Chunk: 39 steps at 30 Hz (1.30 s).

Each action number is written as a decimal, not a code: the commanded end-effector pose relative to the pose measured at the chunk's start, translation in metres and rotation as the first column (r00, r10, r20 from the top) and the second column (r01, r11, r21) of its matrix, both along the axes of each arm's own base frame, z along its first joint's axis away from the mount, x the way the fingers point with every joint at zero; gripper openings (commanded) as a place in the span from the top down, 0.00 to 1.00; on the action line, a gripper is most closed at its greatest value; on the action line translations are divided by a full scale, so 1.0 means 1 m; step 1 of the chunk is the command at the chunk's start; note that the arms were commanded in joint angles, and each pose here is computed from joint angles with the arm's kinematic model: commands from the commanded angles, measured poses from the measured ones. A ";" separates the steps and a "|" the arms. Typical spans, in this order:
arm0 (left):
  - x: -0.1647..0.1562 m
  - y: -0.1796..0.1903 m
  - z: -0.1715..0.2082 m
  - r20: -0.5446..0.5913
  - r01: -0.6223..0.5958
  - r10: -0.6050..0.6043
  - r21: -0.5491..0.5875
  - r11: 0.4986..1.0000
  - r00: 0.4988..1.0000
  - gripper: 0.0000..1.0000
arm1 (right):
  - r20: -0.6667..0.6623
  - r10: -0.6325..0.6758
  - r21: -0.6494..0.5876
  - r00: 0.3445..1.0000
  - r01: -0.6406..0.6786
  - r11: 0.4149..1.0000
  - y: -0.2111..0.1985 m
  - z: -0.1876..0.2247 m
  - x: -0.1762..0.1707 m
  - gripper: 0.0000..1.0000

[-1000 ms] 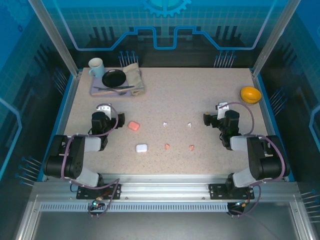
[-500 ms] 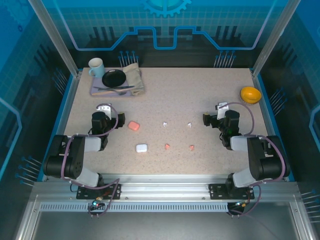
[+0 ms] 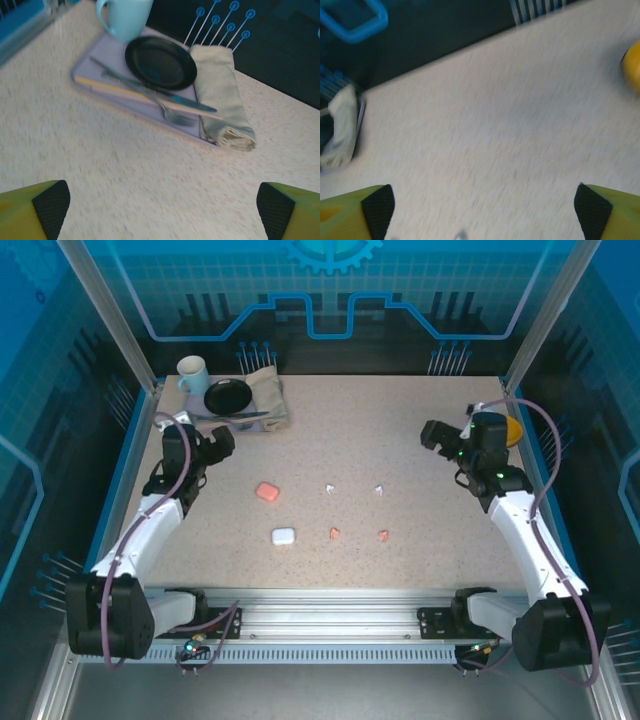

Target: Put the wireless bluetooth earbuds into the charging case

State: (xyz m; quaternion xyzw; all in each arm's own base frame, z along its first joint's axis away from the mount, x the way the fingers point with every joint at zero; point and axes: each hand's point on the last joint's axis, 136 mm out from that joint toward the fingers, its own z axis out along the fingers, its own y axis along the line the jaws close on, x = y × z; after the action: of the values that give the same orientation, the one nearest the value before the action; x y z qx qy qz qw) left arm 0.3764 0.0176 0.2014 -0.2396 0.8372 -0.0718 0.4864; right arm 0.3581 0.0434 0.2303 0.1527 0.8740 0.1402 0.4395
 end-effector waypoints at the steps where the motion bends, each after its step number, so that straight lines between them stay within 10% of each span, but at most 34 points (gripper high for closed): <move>1: -0.045 -0.021 -0.033 -0.257 -0.090 0.029 -0.230 0.969 0.966 0.01 | -0.331 0.135 0.119 0.934 -0.101 0.988 0.059 -0.046 -0.057 0.07; 9: -0.050 -0.048 -0.038 -0.370 -0.100 -0.046 -0.365 0.926 0.928 0.01 | -0.576 0.288 0.060 0.765 -0.312 0.948 0.197 -0.084 -0.106 0.10; 18: -0.034 -0.017 -0.026 -0.414 -0.170 0.060 -0.234 0.957 0.908 0.01 | -0.725 0.239 -0.114 0.646 -0.454 0.884 0.321 -0.132 -0.126 0.09; 39: -0.019 0.004 -0.029 -0.416 -0.226 0.092 -0.286 0.931 0.905 0.01 | -0.790 0.199 -0.119 0.580 -0.463 0.879 0.374 -0.198 -0.134 0.14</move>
State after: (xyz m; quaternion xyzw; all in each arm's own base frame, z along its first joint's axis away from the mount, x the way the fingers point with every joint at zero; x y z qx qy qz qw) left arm 0.3555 0.0214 0.1652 -0.3943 0.8735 -0.1092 0.2636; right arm 0.2355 0.4195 0.0433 -0.0457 0.9979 0.0268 0.0384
